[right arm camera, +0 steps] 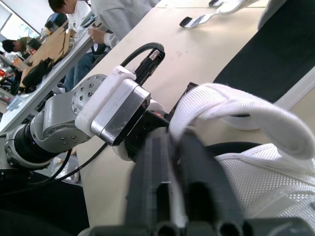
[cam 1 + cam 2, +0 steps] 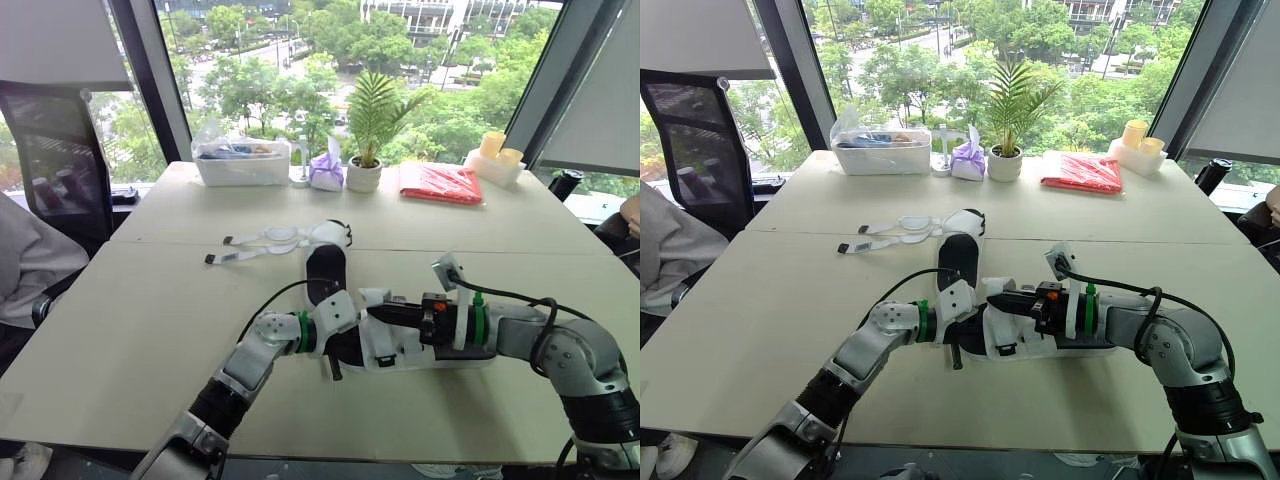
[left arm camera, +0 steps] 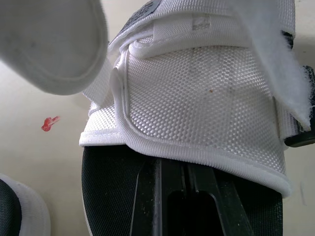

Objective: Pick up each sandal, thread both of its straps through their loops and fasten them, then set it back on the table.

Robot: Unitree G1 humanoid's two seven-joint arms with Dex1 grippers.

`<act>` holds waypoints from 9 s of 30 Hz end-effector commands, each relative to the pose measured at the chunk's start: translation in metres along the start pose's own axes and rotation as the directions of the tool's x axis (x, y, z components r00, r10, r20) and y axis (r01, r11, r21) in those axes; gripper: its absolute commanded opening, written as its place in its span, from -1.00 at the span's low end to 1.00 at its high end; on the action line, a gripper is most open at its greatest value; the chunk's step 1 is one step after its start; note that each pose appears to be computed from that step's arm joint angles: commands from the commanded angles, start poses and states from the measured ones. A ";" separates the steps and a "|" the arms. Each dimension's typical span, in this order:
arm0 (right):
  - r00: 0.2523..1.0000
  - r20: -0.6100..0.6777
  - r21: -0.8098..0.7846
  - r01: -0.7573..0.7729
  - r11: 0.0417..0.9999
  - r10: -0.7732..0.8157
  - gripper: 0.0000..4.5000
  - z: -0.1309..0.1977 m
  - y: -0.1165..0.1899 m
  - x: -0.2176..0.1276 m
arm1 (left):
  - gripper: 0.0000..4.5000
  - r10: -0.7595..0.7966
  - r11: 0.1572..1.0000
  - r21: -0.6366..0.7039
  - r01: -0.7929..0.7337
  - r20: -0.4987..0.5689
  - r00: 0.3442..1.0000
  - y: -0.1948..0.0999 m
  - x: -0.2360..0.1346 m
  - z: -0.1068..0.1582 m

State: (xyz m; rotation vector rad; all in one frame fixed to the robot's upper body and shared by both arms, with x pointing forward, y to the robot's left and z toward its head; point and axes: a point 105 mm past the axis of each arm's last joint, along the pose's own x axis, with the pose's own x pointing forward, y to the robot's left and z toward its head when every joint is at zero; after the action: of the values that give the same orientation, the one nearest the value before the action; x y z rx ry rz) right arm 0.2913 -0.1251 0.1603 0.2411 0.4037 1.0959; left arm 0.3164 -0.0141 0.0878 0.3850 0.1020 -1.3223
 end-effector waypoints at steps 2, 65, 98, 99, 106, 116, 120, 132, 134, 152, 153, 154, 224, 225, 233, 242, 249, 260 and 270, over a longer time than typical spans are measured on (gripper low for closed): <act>1.000 -0.013 -0.037 -0.016 0.999 0.015 -0.97 0.000 0.009 -0.004 | -1.00 -0.030 0.999 -0.036 0.028 -0.070 0.997 -0.009 0.002 -0.020; 0.993 -0.047 -0.012 0.109 0.994 -0.109 0.44 -0.075 0.025 -0.020 | -1.00 -0.068 0.997 -0.035 0.065 -0.070 0.995 -0.011 0.006 -0.020; 0.988 0.034 0.038 -0.153 0.987 0.152 -0.99 -0.026 0.079 -0.013 | -1.00 -0.069 0.997 -0.040 0.066 -0.077 0.995 -0.010 0.007 -0.022; 0.989 0.068 0.061 -0.137 0.989 0.133 -0.99 -0.020 0.072 -0.009 | -1.00 -0.071 0.997 -0.040 0.068 -0.076 0.995 -0.011 0.008 -0.022; 0.977 0.212 0.258 -0.023 0.966 -0.033 -0.68 -0.011 0.029 0.003 | -1.00 -0.061 0.998 -0.040 0.058 -0.074 0.995 -0.010 0.006 -0.022; 0.964 0.252 0.244 0.027 0.970 -0.090 0.98 0.004 0.020 -0.013 | -1.00 -0.045 0.998 -0.047 0.041 -0.081 0.996 -0.010 0.001 -0.025; 0.962 0.265 0.051 0.058 0.997 -0.069 0.98 0.044 0.020 -0.024 | -1.00 -0.054 0.997 -0.053 0.050 -0.070 0.996 -0.011 0.000 -0.023; 0.991 -0.102 -0.340 0.048 0.939 -0.087 0.98 0.044 -0.033 0.013 | -1.00 -0.090 0.984 -0.145 0.101 0.083 0.993 -0.012 -0.003 -0.012; 0.990 -0.127 -0.327 0.020 0.945 -0.065 0.98 0.042 -0.038 0.017 | -1.00 -0.087 0.985 -0.140 0.097 0.078 0.993 -0.010 -0.004 -0.014; 0.983 -0.156 -0.195 -0.125 0.973 0.095 -0.98 0.042 -0.031 0.028 | -1.00 -0.026 0.990 -0.134 0.035 0.064 0.998 -0.006 -0.003 -0.019; 0.986 -0.140 -0.190 -0.119 0.974 0.093 -0.98 0.045 -0.031 0.026 | -1.00 -0.024 0.990 -0.135 0.033 0.062 0.998 -0.006 -0.003 -0.020; 0.990 -0.112 -0.180 -0.108 0.978 0.089 -0.98 0.051 -0.032 0.022 | -1.00 -0.024 0.990 -0.137 0.032 0.060 0.998 -0.006 -0.004 -0.021; 0.996 0.058 0.348 0.040 0.937 -0.064 -0.99 0.002 -0.052 -0.026 | -1.00 0.134 0.987 -0.105 -0.123 0.100 0.986 -0.011 -0.111 0.039; 0.977 0.173 0.339 0.057 0.939 -0.121 -0.99 0.024 -0.058 -0.034 | -1.00 0.151 0.984 -0.110 -0.140 0.102 0.983 -0.008 -0.111 0.040; 0.339 0.528 0.648 0.431 0.627 -0.779 -0.99 0.091 -0.135 -0.118 | -1.00 0.199 0.975 -0.119 -0.186 0.112 0.973 0.008 -0.106 0.042; 0.096 0.427 0.843 0.317 0.435 -0.899 -0.99 0.082 -0.170 -0.104 | -1.00 0.205 0.976 -0.096 -0.194 0.122 0.971 0.020 -0.103 0.041; 0.046 0.405 0.842 0.371 0.392 -0.913 0.45 0.074 -0.184 -0.102 | -1.00 0.244 0.969 -0.073 -0.236 0.133 0.961 0.027 -0.097 0.048; 0.214 0.507 0.601 0.606 0.520 -0.835 1.00 0.035 -0.106 -0.101 | -0.60 0.508 0.860 0.013 -0.510 0.073 0.858 0.098 -0.092 0.048; 0.727 0.520 0.383 0.271 0.883 -0.448 1.00 -0.012 0.015 -0.039 | 0.93 0.866 0.489 0.216 -0.845 -0.005 0.500 0.194 -0.083 0.039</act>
State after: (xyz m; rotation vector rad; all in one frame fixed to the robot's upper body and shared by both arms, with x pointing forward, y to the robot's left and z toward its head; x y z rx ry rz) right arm 0.2623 -0.1637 0.1517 0.7152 0.0588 0.4568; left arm 0.4694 0.0848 0.1758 0.5320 -0.0601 -0.3384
